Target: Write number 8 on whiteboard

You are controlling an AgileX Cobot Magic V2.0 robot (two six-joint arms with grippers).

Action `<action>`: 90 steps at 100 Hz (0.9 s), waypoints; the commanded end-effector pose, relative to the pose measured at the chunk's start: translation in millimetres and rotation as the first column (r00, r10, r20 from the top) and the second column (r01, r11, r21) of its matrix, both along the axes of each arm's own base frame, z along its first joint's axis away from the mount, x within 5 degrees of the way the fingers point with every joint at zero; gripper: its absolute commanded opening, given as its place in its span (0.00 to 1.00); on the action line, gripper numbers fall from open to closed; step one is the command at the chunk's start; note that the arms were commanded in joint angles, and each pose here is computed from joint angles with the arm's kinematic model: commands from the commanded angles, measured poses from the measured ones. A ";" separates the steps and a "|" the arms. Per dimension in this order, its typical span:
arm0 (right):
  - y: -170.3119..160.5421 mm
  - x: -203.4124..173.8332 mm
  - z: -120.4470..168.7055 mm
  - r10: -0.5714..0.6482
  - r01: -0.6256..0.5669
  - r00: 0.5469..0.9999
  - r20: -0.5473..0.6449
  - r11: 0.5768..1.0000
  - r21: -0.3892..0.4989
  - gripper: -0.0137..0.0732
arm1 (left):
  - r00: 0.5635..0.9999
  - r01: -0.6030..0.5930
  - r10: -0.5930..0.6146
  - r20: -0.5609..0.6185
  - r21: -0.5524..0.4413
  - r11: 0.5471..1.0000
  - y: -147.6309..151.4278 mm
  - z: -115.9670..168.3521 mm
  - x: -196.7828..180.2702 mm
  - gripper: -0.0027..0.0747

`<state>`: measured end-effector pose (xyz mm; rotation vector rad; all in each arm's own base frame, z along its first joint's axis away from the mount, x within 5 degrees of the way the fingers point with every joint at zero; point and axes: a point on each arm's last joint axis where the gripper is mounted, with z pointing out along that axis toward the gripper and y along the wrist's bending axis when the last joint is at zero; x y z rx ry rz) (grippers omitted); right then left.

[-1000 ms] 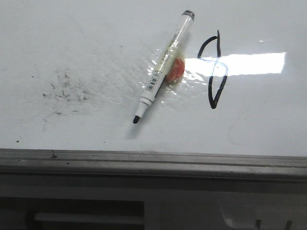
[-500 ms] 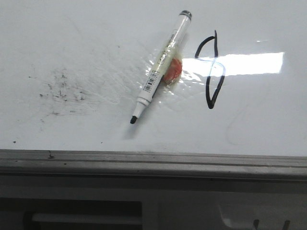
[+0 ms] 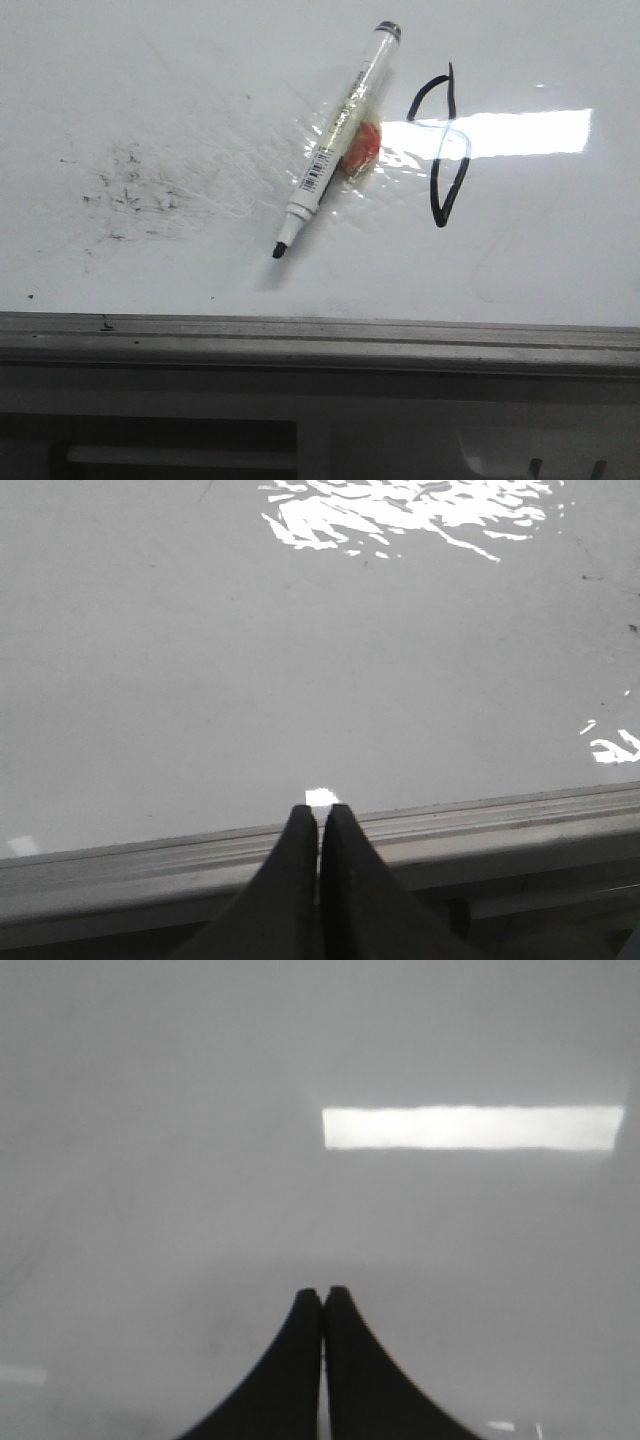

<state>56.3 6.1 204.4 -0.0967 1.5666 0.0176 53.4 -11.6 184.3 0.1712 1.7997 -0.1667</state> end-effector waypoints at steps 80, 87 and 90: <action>-5.0 -0.6 -26.3 -0.071 0.087 0.968 -0.243 0.995 0.055 0.08 | 1.000 -0.006 0.006 0.028 -0.018 1.000 -0.3 -4.6 2.5 0.01; -4.2 -0.7 -26.5 -0.062 0.085 0.967 -0.247 0.993 0.083 0.08 | 1.000 -0.006 0.006 0.028 -0.018 1.000 -0.3 -4.6 2.5 0.01; -4.2 -0.7 -26.5 -0.062 0.085 0.967 -0.247 0.993 0.083 0.08 | 1.000 -0.006 0.006 0.028 -0.018 1.000 -0.3 -4.6 2.5 0.01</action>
